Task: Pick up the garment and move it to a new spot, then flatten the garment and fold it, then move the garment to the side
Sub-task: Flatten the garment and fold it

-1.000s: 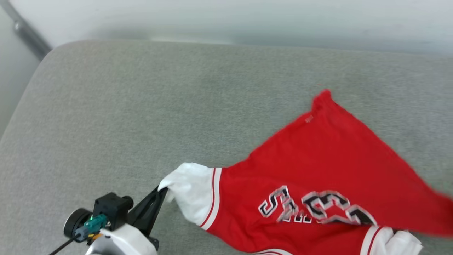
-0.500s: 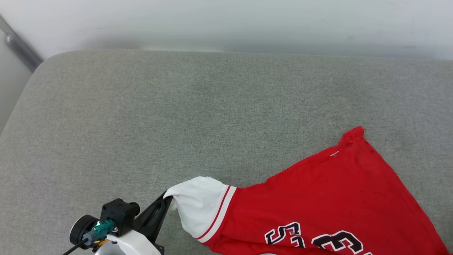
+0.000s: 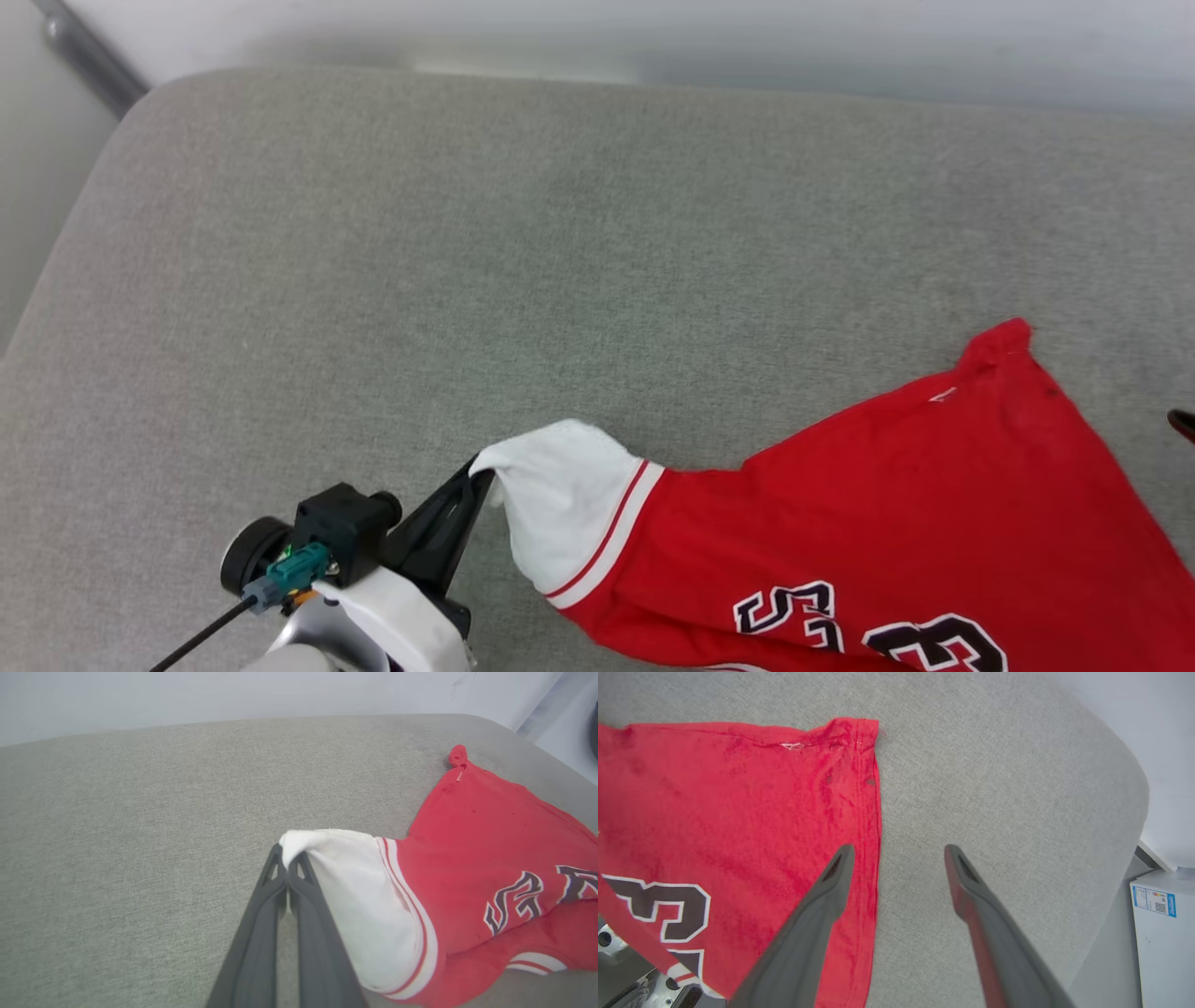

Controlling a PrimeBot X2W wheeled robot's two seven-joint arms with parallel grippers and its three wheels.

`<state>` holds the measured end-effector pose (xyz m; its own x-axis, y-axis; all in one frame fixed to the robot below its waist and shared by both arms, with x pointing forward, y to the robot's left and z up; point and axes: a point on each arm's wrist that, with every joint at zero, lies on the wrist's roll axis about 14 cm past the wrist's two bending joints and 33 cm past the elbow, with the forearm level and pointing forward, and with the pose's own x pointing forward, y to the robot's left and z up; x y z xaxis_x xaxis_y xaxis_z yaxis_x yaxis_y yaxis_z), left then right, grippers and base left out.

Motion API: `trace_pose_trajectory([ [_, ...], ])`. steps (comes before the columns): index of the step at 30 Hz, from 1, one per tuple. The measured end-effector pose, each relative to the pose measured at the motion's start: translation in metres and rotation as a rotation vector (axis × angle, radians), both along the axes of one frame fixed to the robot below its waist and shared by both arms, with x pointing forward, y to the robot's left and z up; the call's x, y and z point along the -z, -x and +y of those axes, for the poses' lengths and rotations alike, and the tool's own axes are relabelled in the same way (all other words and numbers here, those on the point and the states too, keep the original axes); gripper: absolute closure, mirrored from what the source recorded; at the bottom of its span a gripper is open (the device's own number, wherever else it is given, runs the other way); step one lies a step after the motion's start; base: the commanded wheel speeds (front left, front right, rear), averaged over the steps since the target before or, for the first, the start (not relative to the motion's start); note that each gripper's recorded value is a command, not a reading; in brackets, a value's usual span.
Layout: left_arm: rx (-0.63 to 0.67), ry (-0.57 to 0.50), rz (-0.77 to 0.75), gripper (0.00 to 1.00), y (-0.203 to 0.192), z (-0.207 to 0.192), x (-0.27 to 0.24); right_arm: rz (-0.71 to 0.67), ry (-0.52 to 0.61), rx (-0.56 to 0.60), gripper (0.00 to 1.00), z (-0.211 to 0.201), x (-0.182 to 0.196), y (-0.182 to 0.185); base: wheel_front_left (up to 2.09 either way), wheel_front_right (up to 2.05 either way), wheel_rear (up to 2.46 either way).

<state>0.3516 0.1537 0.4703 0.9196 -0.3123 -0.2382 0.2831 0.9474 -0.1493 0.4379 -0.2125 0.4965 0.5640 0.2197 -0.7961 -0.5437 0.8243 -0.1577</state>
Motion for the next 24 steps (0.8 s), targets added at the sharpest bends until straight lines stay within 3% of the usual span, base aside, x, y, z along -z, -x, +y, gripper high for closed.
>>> trace_pose_trajectory([
  [12, -0.031, -0.016, 0.012, 1.0, -0.029, 0.01, 0.017, 0.244, 0.176, -0.082, 0.0, 0.044, 0.075, -0.068, 0.0, 0.0, 0.0],
  [17, -0.043, -0.022, 0.038, 1.0, -0.037, 0.013, 0.03, 0.345, 0.197, -0.164, 0.0, 0.068, 0.123, -0.064, 0.0, 0.0, 0.0],
  [22, -0.054, -0.023, 0.062, 1.0, -0.037, 0.016, 0.04, 0.374, 0.188, -0.188, 0.0, 0.073, 0.141, -0.064, 0.0, 0.0, 0.0],
  [23, -0.055, -0.024, 0.061, 1.0, -0.037, 0.017, 0.04, 0.369, 0.18, -0.185, 0.55, 0.073, 0.141, -0.064, 0.0, 0.0, 0.0],
  [24, -0.056, -0.026, 0.059, 1.0, -0.037, 0.018, 0.04, 0.361, 0.168, -0.181, 1.0, 0.073, 0.14, -0.065, 0.0, 0.0, 0.0],
])
